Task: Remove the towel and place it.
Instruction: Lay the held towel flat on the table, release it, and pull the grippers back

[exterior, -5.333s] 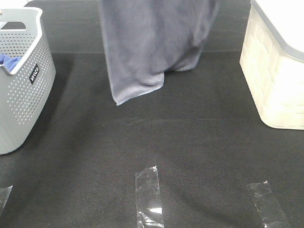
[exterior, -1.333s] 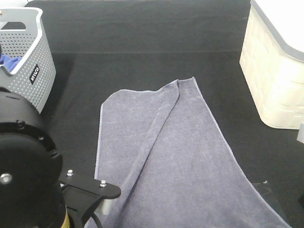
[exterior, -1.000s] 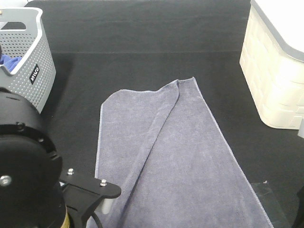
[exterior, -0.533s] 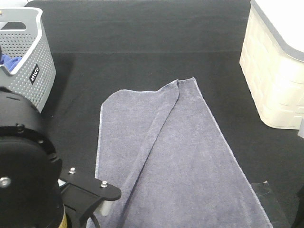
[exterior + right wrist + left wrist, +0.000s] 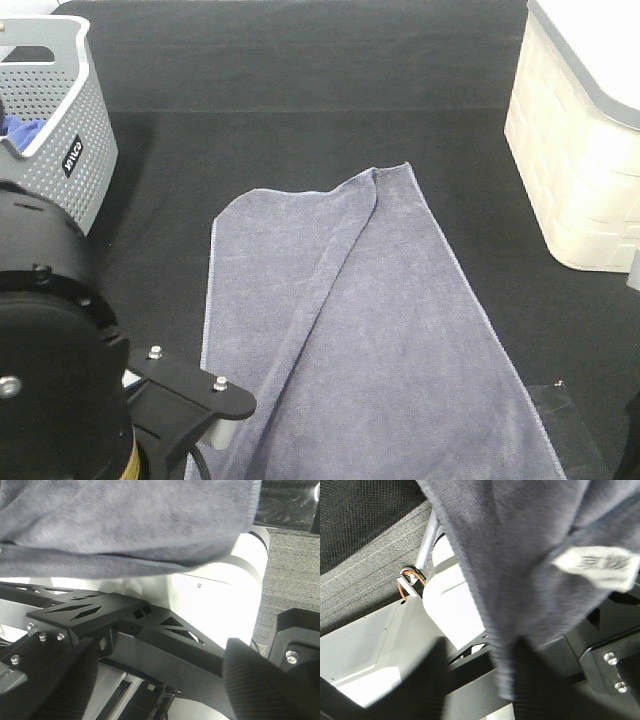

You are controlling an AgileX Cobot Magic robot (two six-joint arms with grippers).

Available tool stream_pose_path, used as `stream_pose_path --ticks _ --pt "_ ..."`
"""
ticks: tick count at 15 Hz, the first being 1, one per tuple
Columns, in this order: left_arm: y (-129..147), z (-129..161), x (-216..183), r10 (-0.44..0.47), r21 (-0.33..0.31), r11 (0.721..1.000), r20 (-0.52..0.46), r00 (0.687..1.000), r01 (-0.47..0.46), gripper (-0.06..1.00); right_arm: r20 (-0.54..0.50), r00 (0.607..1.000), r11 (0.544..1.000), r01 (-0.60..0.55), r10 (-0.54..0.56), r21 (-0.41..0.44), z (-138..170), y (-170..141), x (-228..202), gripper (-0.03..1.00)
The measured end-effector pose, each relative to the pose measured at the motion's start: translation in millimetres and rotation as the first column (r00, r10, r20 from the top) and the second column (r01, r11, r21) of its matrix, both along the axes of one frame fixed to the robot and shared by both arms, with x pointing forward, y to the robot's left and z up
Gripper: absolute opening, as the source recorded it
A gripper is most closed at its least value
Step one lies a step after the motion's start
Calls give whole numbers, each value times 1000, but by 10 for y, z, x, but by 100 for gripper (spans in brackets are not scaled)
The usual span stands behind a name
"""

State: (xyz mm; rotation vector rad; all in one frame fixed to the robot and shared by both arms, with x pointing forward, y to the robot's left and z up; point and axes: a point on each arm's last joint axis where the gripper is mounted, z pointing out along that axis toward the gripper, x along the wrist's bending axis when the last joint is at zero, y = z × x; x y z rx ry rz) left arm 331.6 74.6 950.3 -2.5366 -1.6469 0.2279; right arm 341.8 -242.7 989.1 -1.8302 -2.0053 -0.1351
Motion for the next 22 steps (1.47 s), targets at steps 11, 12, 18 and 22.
stream_pose_path --ticks 11,12,18,22 --pt "1 1 -7 14 4 1000 -7 1000 -14 93 1 1000 1000 -2 2 -4 -2 -4 0 67" --pt "0 20 -1 6 14 1000 -7 1000 -6 90 7 1000 1000 -3 4 -6 11 -5 10 67" --pt "-213 443 308 -125 11 992 220 967 126 86 209 978 1000 -12 10 7 477 32 306 67" --pt "-146 647 841 -50 -41 996 416 908 74 86 447 894 999 -36 22 21 857 97 755 66"
